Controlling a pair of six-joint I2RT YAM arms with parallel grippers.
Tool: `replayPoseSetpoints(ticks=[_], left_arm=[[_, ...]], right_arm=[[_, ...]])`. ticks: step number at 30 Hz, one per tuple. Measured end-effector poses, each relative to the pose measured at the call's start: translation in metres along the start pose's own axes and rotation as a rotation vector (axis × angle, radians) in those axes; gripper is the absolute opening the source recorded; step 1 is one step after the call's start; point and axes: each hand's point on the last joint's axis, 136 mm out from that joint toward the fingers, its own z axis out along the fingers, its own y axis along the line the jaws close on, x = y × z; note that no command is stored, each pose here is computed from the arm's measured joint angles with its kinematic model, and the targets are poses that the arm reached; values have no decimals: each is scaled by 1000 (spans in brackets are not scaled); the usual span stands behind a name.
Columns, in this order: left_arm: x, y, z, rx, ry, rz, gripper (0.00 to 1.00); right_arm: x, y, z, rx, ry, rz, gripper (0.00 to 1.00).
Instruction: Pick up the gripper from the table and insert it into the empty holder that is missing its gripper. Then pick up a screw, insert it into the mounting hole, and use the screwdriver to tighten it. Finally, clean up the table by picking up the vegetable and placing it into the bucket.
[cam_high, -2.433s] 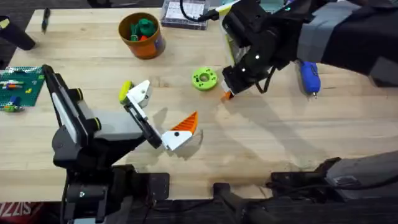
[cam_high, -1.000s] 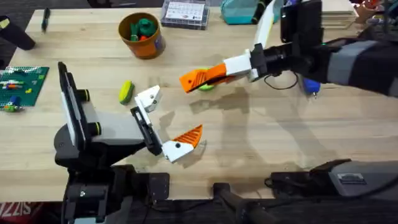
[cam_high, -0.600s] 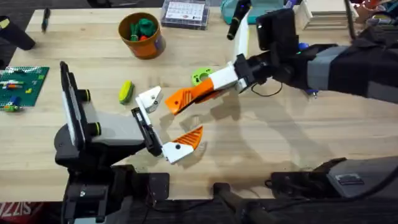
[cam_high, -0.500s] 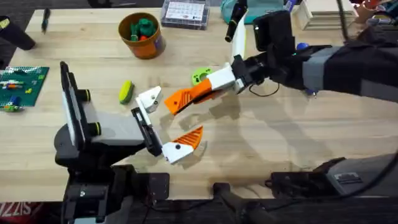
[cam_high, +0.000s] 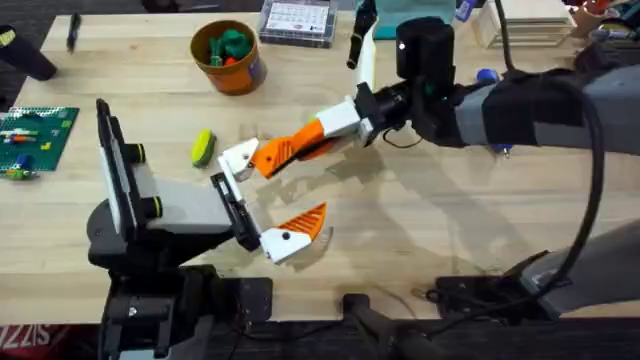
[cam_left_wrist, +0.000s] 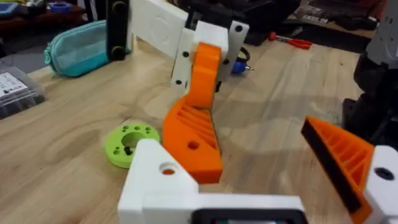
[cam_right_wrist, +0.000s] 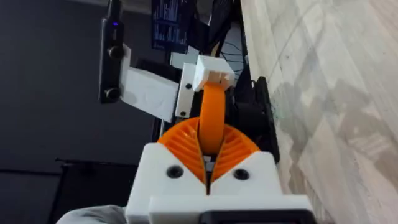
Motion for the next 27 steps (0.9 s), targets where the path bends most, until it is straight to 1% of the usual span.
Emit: replayPoseSetpoints(ticks=[2, 8, 9, 15, 19, 27], left_arm=[[0, 0, 0, 2, 0, 3, 996], [0, 0, 0, 1, 0, 7, 995], [0, 0, 0, 0, 0, 6, 994], [0, 1, 0, -6, 0, -1, 995], [0, 4, 0, -21, 0, -7, 995], [0, 3, 0, -16, 0, -19, 995]], right_arm=[[-2, 3, 0, -2, -4, 2, 7], [-3, 2, 1, 2, -11, 65, 7], [-3, -1, 2, 11, -17, 102, 7], [-6, -4, 7, 29, -35, 141, 7], [-7, -5, 12, 41, -47, 139, 7], [-8, -8, 28, 73, -64, 111, 7]])
